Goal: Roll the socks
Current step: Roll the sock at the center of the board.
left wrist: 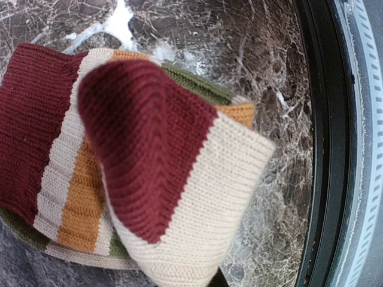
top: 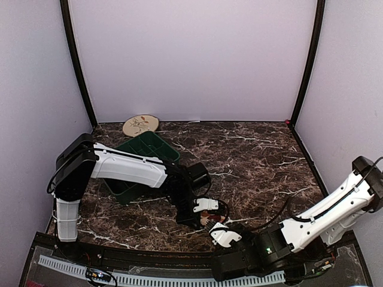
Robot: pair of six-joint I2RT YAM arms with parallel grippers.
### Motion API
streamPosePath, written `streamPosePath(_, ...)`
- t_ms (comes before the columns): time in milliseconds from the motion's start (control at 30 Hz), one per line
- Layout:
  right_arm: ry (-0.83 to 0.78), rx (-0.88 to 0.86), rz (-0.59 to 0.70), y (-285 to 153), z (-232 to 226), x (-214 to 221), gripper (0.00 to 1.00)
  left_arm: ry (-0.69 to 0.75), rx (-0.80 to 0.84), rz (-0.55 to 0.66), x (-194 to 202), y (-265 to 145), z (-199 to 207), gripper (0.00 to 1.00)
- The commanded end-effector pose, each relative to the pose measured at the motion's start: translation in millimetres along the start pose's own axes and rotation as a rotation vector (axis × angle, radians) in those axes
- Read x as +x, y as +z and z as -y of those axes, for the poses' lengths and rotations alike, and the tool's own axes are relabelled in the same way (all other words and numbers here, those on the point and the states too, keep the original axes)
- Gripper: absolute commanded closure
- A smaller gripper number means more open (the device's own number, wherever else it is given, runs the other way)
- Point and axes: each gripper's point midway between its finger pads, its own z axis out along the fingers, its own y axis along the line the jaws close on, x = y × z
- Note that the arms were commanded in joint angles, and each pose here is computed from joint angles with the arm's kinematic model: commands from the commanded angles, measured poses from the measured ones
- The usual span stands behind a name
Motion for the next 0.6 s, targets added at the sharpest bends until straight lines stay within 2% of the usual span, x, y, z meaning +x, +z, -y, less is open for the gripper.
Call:
streamPosePath(0,-0.060,-0.022,0.040,14,-13,-15,0.34,-0.039,0.044,-0.082,22,12,5,1.00)
streamPosePath(567,-0.132,0.030,0.032,57,13,-25,0.31,-0.041,0.065,-0.078,22,11,9,1.00)
